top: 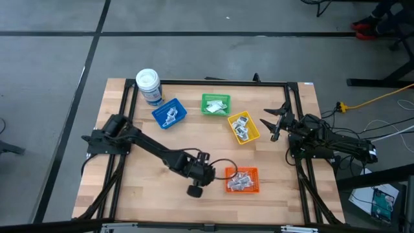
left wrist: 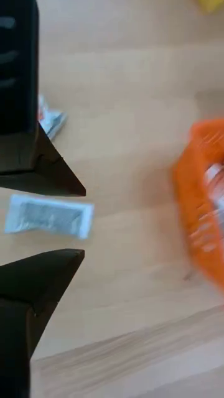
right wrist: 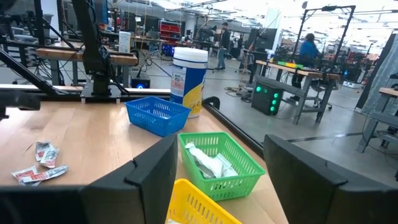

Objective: Pick & Place First Aid Supplies
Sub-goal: Put the white ointment pack into the orange bin

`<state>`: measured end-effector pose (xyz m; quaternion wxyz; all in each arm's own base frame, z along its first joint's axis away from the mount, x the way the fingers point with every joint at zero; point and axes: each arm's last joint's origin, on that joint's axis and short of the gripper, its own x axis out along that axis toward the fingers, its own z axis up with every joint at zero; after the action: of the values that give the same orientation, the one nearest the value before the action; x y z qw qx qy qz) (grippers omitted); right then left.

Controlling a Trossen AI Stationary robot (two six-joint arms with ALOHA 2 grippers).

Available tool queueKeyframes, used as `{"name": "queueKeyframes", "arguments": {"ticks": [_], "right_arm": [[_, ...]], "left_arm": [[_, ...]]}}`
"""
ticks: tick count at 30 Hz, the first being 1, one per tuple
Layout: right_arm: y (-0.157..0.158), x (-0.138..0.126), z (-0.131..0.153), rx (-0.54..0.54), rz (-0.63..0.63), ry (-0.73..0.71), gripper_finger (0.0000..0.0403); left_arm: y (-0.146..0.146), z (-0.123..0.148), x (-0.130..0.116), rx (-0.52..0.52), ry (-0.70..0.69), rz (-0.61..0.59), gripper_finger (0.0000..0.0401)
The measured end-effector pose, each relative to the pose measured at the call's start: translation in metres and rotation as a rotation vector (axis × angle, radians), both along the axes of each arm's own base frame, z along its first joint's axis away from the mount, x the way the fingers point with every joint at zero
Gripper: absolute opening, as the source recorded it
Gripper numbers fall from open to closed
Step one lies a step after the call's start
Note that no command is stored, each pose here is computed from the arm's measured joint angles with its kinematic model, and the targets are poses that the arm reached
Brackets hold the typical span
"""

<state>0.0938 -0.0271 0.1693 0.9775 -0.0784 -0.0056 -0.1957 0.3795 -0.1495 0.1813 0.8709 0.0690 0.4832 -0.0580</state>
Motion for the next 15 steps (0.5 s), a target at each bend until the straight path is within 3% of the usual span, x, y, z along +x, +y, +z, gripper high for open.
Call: {"name": "queueKeyframes", "arguments": {"ticks": [5, 15], "right_arm": [[0.0, 0.0, 0.0, 0.0, 0.0, 0.0, 0.0236], [0.0, 0.0, 0.0, 0.0, 0.0, 0.0, 0.0236]], "left_arm": [[0.0, -0.019, -0.015, 0.02, 0.06, -0.018, 0.0141], [0.007, -0.031, -0.017, 0.009, 0.072, -0.025, 0.0141]]}}
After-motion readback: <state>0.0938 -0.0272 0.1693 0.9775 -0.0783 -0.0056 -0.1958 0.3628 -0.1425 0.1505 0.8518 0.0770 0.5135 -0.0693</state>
